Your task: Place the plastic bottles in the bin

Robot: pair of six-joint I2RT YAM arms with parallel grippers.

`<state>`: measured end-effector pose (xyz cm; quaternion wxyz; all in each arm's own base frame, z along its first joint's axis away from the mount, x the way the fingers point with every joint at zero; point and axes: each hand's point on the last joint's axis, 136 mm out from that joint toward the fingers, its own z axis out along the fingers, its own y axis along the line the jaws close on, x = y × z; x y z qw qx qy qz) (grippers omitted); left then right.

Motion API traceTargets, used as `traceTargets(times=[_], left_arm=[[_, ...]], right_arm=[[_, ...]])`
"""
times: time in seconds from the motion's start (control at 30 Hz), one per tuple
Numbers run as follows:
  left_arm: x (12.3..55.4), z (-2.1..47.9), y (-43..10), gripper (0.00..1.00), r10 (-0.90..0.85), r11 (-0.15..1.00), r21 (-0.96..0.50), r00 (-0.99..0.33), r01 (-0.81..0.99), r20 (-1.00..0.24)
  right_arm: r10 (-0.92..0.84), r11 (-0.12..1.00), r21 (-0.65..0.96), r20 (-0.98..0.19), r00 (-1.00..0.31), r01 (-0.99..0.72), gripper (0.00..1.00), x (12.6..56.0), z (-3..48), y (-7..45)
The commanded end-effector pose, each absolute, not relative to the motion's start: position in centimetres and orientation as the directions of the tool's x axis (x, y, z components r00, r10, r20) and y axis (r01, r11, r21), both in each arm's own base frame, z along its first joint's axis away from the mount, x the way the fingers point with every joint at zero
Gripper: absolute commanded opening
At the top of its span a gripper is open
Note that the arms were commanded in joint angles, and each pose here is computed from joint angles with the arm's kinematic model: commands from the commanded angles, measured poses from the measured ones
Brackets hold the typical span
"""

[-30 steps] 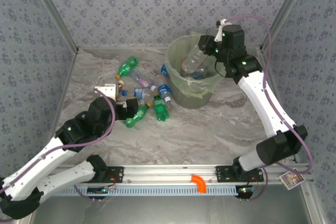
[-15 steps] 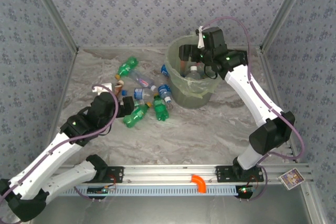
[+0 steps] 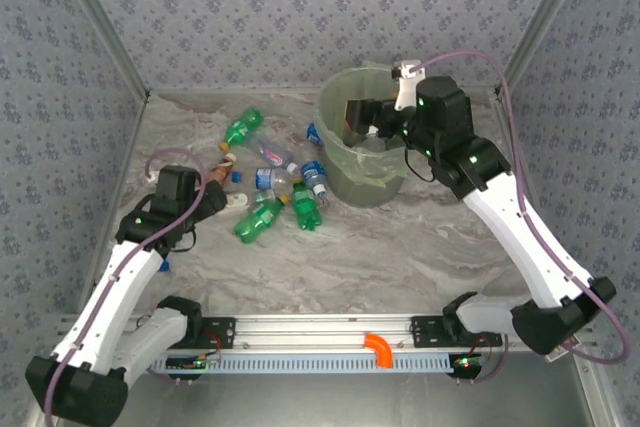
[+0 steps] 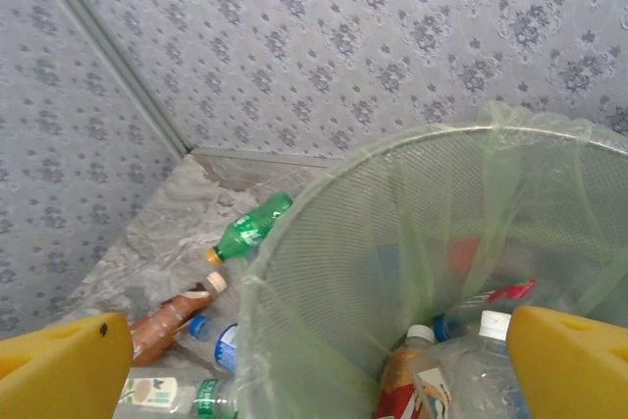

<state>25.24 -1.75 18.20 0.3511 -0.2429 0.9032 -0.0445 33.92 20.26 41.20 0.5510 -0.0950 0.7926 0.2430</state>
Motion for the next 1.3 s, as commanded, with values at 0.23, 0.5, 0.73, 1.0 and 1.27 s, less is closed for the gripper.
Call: traceTargets(times=[0.23,0.5,0.73,1.0,1.27], left_arm=[[25.8,14.1,5.1,1.00,-0.688,0.707,-0.287,-0.533,-0.646,-0.492],[24.8,10.3,9.3,1.00,-0.809,0.529,-0.256,-0.390,-0.809,-0.440],[25.5,8.4,9.3,1.00,-0.829,0.508,-0.281,-0.374,-0.814,-0.415],[26.1,7.2,6.5,0.98,-0.859,0.505,-0.385,-0.406,-0.772,-0.313],[25.7,6.4,5.1,0.97,-0.820,0.566,-0.333,-0.473,-0.754,-0.322]], right_arm=[[0.168,0.816,0.303,-0.939,-0.300,-0.492,1.00,29.7,42.9,19.7],[0.169,0.787,0.319,-0.934,-0.314,-0.528,1.00,28.5,42.0,20.2],[0.164,0.772,0.323,-0.933,-0.319,-0.548,1.00,27.8,41.7,20.4],[0.155,0.780,0.313,-0.936,-0.317,-0.542,1.00,28.2,40.8,20.5],[0.156,0.774,0.313,-0.937,-0.314,-0.550,1.00,28.0,41.0,20.5]])
